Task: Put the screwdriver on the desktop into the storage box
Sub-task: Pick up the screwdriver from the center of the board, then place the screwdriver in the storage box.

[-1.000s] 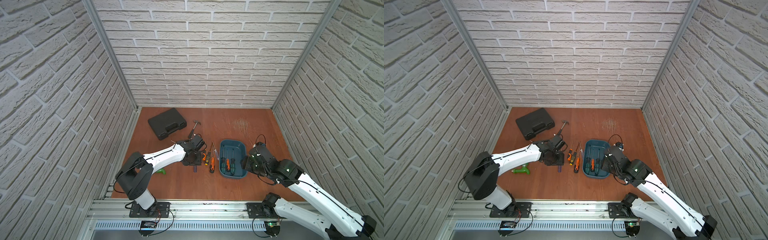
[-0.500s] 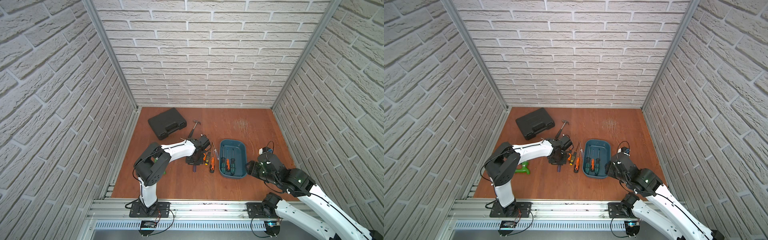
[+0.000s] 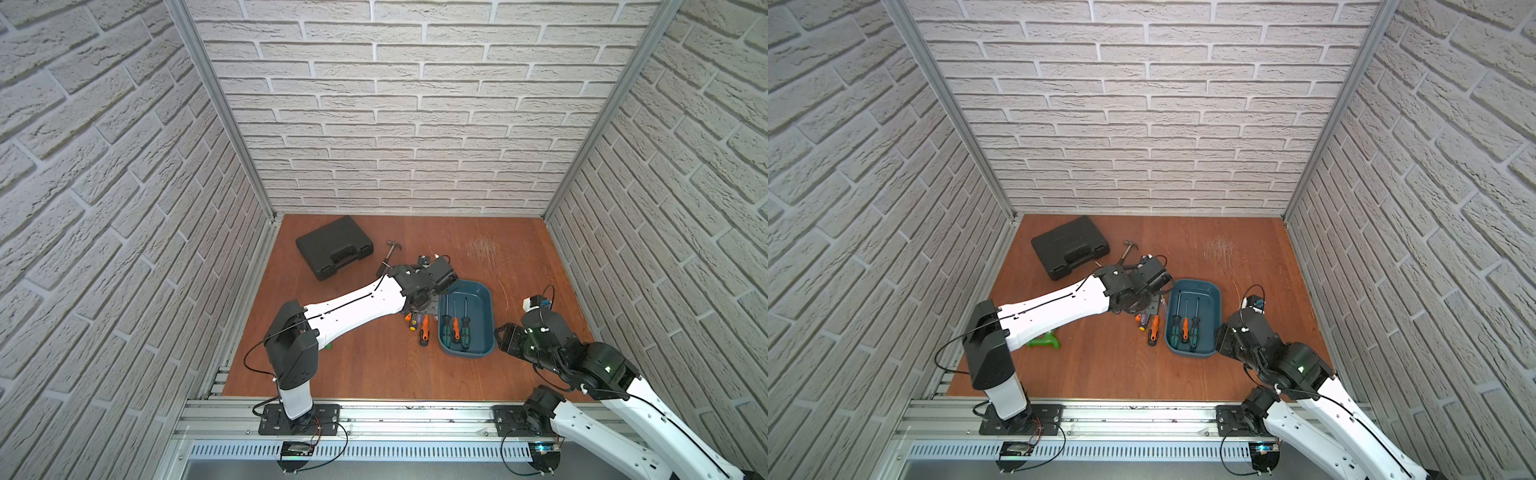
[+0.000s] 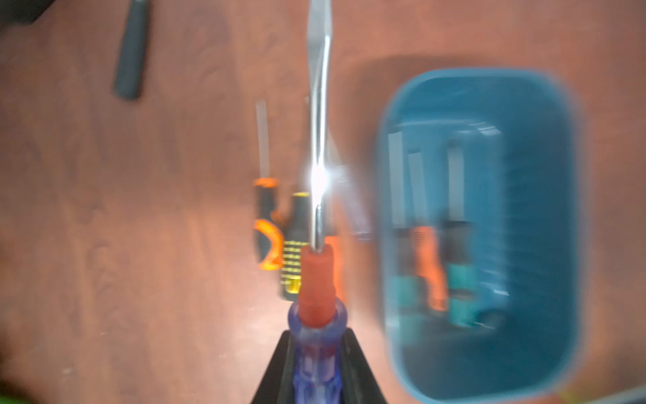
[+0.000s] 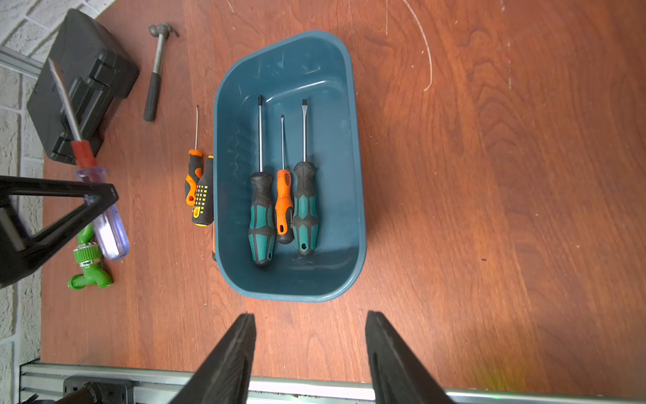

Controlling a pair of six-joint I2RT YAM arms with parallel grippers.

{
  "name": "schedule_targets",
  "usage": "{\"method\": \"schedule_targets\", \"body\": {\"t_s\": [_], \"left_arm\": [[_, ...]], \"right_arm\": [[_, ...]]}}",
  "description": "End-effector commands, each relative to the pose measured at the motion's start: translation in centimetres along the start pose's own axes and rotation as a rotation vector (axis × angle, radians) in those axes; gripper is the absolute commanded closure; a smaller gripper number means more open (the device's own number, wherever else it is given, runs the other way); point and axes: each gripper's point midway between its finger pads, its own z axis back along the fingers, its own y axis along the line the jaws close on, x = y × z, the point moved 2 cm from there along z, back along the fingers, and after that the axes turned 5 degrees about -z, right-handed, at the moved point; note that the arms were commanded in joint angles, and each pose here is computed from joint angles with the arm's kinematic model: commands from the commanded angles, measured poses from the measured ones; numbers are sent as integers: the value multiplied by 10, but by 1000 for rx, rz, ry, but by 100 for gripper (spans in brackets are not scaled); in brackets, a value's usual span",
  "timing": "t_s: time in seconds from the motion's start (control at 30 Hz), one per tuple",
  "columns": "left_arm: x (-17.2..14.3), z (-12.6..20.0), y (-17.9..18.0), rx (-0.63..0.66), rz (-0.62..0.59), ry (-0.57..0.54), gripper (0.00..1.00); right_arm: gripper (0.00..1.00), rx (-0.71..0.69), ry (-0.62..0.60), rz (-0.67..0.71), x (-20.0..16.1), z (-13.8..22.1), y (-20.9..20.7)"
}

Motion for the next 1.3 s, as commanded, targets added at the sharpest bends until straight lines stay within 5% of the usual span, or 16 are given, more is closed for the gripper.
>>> {"method": "schedule_targets", "body": {"t_s": [0.0,0.4,0.87,0.97,1.07,1.27], "left_arm": [[-2,-17,-33,-13,-22,31,90],[-7,-70,-126,-152,-92,120,88],[-28,-109,-158,-221,-47,182,83],[-30,-115,-161,-227,-28,184,78],[-28,-116,-165,-243,-19,178,58],[-5,-89,-156,-206,-30,85,53]], "right_arm": [[44,-4,-64,-9,9,10,-7],[44,-11,-97,-61,5,25,-29],[44,-4,-102,-92,0,28,-39],[44,-5,-98,-89,-1,28,-39],[43,-10,-91,-85,-2,26,-39],[43,-6,-95,-85,-1,28,-39]]}}
